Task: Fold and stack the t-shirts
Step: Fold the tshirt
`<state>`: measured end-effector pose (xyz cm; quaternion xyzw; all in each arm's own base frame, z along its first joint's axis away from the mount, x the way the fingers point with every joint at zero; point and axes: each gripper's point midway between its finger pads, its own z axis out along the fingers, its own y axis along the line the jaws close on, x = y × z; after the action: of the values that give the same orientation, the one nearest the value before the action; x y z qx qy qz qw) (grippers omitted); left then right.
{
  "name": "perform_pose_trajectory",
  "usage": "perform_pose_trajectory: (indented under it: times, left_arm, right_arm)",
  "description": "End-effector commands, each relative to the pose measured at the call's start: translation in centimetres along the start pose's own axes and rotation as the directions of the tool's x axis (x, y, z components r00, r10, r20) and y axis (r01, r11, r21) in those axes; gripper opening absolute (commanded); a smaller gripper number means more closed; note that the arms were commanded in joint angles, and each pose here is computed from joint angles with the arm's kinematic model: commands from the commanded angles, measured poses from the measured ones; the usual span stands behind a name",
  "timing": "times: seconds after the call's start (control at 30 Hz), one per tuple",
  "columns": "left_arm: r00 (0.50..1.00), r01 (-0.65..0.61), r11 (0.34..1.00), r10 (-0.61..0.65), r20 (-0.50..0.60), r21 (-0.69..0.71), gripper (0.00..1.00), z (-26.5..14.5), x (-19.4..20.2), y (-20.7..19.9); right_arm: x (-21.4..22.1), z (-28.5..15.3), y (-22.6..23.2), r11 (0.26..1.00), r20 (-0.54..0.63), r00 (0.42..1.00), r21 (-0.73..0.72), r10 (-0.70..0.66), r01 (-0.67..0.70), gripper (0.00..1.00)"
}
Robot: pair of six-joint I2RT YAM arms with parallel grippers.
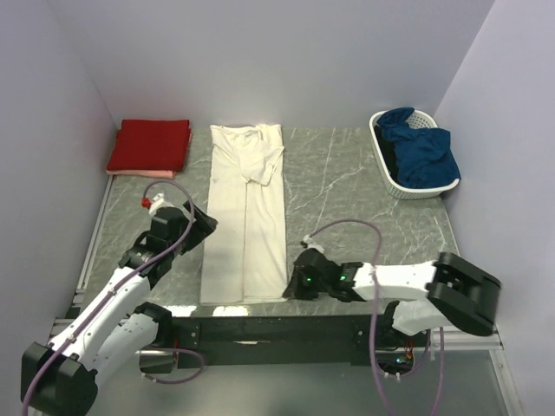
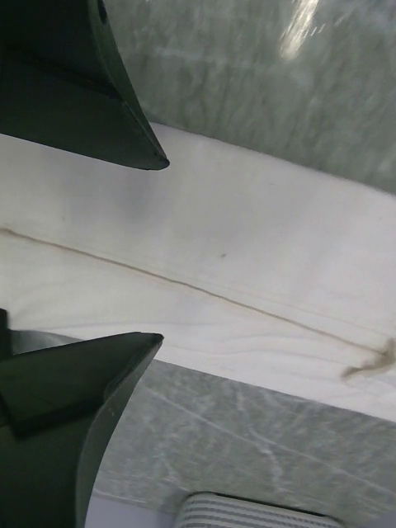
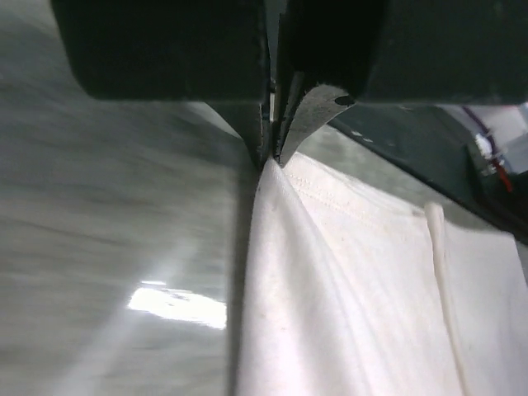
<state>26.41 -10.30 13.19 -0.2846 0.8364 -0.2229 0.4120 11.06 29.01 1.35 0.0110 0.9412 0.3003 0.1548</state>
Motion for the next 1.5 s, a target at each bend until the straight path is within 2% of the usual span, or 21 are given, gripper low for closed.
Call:
perform_pose_trajectory:
  times: [0.0, 0.1, 0.17, 0.2, 0.27, 0.4, 0.6, 0.83, 1.0, 1.23, 1.37, 1.4, 1.47]
  left_arm:
    - [0.998, 0.006, 0.995, 0.001, -0.065, 0.100, 0.85, -0.4, 2.2, -2.9]
    - [0.991, -0.010, 0.996, 0.021, -0.129, 0.091, 0.84, -0.8, 5.2, -3.4]
    - [0.983, -0.020, 0.998, 0.031, -0.179, 0.061, 0.80, -1.2, 7.4, -2.9]
    - [0.980, 0.011, 0.999, -0.004, -0.199, 0.033, 0.78, -1.4, 8.2, -2.6]
    - [0.970, -0.006, 0.998, -0.008, -0.244, -0.056, 0.69, -2.3, 9.8, -0.6]
    - [0.968, 0.007, 0.983, -0.052, -0.244, -0.181, 0.64, -4.1, 10.4, 2.2]
    - [0.945, 0.017, 0.971, -0.093, -0.313, -0.238, 0.57, -5.7, 12.5, 4.1]
    - [0.897, -0.042, 0.947, -0.104, -0.430, -0.317, 0.53, -7.3, 17.7, 7.4]
    - [0.896, -0.033, 0.933, -0.131, -0.424, -0.359, 0.51, -8.1, 18.7, 8.8]
    - [0.891, -0.041, 0.932, -0.129, -0.435, -0.361, 0.42, -7.7, 20.2, 9.5]
    - [0.897, -0.059, 0.933, -0.107, -0.430, -0.356, 0.29, -7.7, 20.3, 9.6]
    - [0.898, -0.061, 0.934, -0.102, -0.428, -0.351, 0.20, -7.7, 20.3, 9.5]
    - [0.896, -0.067, 0.944, -0.085, -0.435, -0.322, 0.12, -7.8, 20.2, 8.7]
  right_arm:
    - [-0.8, -2.0, -4.4, 0.995, 0.039, 0.999, 0.102, 0.002, -0.006, 0.01]
    - [-0.5, -3.0, -5.4, 0.995, 0.039, 0.999, 0.096, 0.002, -0.006, 0.02]
    - [-0.4, -3.4, -5.5, 0.996, 0.039, 0.999, 0.091, 0.000, -0.004, 0.01]
    - [0.2, -3.5, -5.4, 0.997, 0.008, 1.000, 0.081, 0.003, -0.003, 0.01]
    - [0.5, -3.6, -5.4, 0.998, -0.002, 1.000, 0.071, 0.002, -0.002, 0.02]
    - [0.7, -3.8, -5.4, 0.998, -0.018, 1.000, 0.068, -0.014, 0.015, 0.02]
    - [0.6, -3.6, -4.7, 0.998, -0.033, 0.999, 0.057, -0.031, 0.033, 0.02]
    - [0.3, -3.8, -4.4, 0.999, -0.036, 0.999, 0.040, -0.031, 0.033, 0.02]
    - [-0.2, -4.2, -4.5, 1.000, -0.030, 0.999, 0.020, -0.023, 0.023, 0.02]
    - [-0.5, -4.3, -4.8, 1.000, -0.026, 1.000, 0.005, -0.013, 0.013, 0.02]
    - [-0.2, -4.3, -4.7, 1.000, -0.035, 0.999, -0.013, -0.009, 0.008, 0.02]
    - [-0.1, -4.3, -4.7, 1.000, -0.037, 0.999, -0.016, -0.009, 0.008, 0.02]
    - [-0.1, -4.5, -4.3, 0.999, -0.043, 0.999, -0.032, -0.015, 0.014, 0.02]
